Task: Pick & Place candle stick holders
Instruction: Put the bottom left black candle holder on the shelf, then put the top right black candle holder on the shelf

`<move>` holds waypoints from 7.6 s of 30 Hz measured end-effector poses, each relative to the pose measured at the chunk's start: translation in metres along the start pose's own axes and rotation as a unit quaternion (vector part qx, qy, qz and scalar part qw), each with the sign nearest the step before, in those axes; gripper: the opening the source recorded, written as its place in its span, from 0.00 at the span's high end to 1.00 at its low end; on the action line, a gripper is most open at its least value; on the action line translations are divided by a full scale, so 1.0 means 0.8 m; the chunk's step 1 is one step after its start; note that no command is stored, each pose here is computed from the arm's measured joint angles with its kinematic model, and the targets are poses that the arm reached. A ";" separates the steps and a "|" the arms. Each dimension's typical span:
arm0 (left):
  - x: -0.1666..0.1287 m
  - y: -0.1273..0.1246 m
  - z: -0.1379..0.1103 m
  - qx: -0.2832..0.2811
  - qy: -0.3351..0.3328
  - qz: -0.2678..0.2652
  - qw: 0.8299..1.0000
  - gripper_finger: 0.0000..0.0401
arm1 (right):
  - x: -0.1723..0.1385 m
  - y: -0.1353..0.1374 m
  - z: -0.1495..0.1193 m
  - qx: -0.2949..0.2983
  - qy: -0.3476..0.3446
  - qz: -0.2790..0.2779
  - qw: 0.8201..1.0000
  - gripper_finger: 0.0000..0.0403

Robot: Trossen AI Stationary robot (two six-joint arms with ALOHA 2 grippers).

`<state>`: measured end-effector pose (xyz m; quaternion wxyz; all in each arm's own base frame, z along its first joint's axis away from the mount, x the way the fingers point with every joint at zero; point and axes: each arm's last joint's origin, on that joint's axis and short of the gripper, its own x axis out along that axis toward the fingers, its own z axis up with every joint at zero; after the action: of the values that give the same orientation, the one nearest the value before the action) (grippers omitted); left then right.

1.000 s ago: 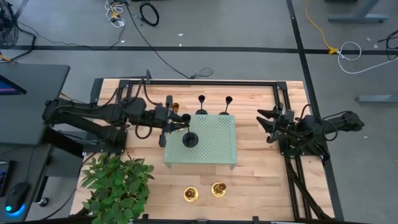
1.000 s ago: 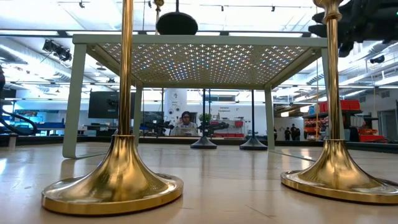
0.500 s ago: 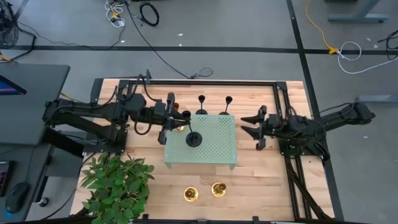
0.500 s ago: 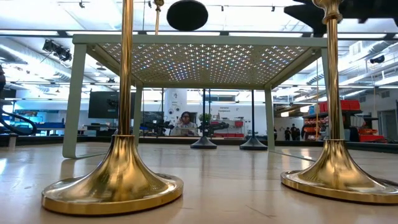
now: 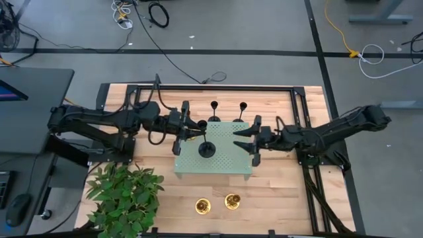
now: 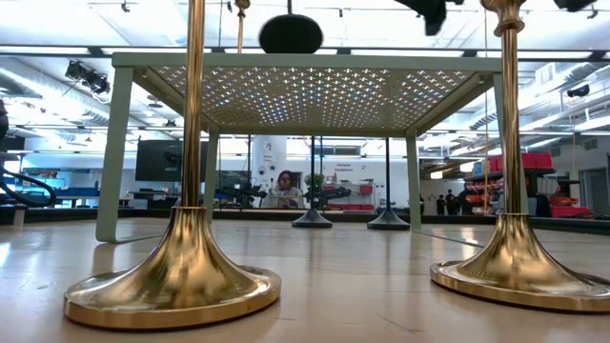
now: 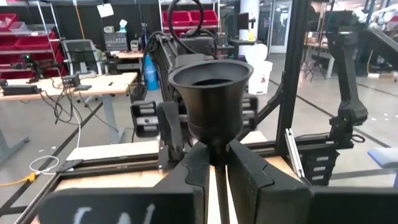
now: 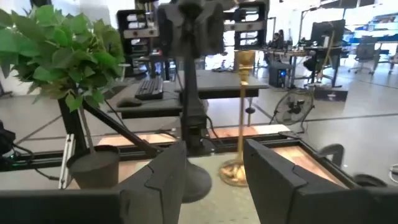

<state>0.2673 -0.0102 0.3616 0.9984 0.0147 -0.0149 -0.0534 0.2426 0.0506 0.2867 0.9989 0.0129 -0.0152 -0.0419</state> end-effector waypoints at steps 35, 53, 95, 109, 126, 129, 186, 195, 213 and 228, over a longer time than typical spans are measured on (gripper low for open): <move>0.003 -0.002 -0.001 -0.001 -0.001 -0.018 1.000 0.90 | 0.119 -0.001 0.013 0.011 -0.006 0.052 0.999 0.60; 0.003 -0.002 -0.002 0.000 0.003 -0.018 1.000 0.90 | 0.130 0.001 0.003 0.016 -0.025 0.061 0.998 0.61; -0.012 -0.005 0.013 0.006 -0.021 -0.034 0.999 0.58 | 0.112 0.003 0.024 -0.006 -0.022 0.065 0.998 1.00; -0.021 -0.016 0.018 -0.008 -0.020 -0.051 0.998 0.52 | 0.056 0.055 0.040 -0.057 0.056 0.038 0.996 1.00; -0.021 -0.025 0.017 -0.009 -0.015 -0.064 0.998 0.51 | -0.042 0.064 -0.016 0.012 -0.032 0.005 0.999 1.00; -0.021 -0.025 0.017 -0.009 -0.014 -0.064 0.998 0.51 | -0.047 0.062 -0.027 0.022 -0.035 0.003 0.999 1.00; -0.021 -0.025 0.016 -0.009 -0.013 -0.064 0.998 0.51 | -0.031 0.079 -0.059 -0.029 -0.012 -0.016 0.999 1.00; -0.021 -0.025 0.016 -0.009 -0.012 -0.064 0.998 0.51 | -0.029 0.080 -0.060 -0.024 -0.015 -0.008 1.000 0.98; -0.021 -0.025 0.015 -0.010 -0.009 -0.064 0.998 0.51 | -0.030 0.079 -0.062 -0.043 -0.008 -0.044 0.998 0.77; -0.021 -0.025 0.014 -0.010 -0.005 -0.065 0.998 0.52 | -0.046 0.093 -0.058 -0.086 -0.008 -0.087 0.992 0.54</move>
<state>0.2484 -0.0290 0.3718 0.9928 0.0049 -0.0180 -0.1179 0.2135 0.1288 0.2416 0.9887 -0.0723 -0.0181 -0.1299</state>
